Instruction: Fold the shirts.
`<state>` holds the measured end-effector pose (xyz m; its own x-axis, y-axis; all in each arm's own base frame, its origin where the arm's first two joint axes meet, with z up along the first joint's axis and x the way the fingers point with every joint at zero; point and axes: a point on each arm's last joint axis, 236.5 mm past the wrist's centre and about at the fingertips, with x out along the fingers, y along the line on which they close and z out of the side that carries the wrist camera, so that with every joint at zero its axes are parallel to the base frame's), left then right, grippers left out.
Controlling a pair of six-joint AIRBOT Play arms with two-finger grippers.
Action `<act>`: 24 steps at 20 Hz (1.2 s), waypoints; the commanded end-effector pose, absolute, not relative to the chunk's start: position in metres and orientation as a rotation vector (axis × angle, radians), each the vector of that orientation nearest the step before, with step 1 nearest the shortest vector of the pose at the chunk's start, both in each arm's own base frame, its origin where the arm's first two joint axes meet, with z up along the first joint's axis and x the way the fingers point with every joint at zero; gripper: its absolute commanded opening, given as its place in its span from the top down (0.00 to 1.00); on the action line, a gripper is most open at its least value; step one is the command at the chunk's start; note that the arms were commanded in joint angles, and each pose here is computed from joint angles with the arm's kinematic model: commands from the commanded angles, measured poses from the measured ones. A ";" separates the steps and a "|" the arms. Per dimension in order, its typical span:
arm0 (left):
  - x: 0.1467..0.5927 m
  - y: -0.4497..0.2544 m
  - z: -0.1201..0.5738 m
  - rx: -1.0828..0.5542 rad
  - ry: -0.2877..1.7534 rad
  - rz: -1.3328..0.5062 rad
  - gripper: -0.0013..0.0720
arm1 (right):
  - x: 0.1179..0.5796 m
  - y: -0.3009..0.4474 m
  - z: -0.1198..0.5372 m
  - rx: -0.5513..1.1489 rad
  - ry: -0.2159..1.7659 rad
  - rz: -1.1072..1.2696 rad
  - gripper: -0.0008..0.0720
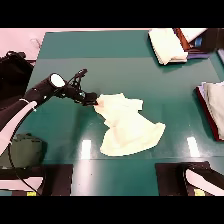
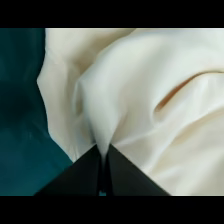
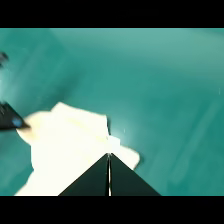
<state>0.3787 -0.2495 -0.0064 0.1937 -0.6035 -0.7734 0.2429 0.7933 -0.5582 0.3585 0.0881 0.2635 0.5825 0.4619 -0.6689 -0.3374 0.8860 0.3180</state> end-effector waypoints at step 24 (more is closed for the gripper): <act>0.363 -0.198 0.366 -0.060 0.339 -0.637 0.95 | 0.309 0.049 0.218 0.058 0.817 0.256 0.97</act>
<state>0.3990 -0.2296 0.2413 0.5910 -0.6282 -0.5061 0.5337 0.7749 -0.3386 0.3063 0.0654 0.0891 0.3914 0.3459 -0.8527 -0.1464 0.9383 0.3133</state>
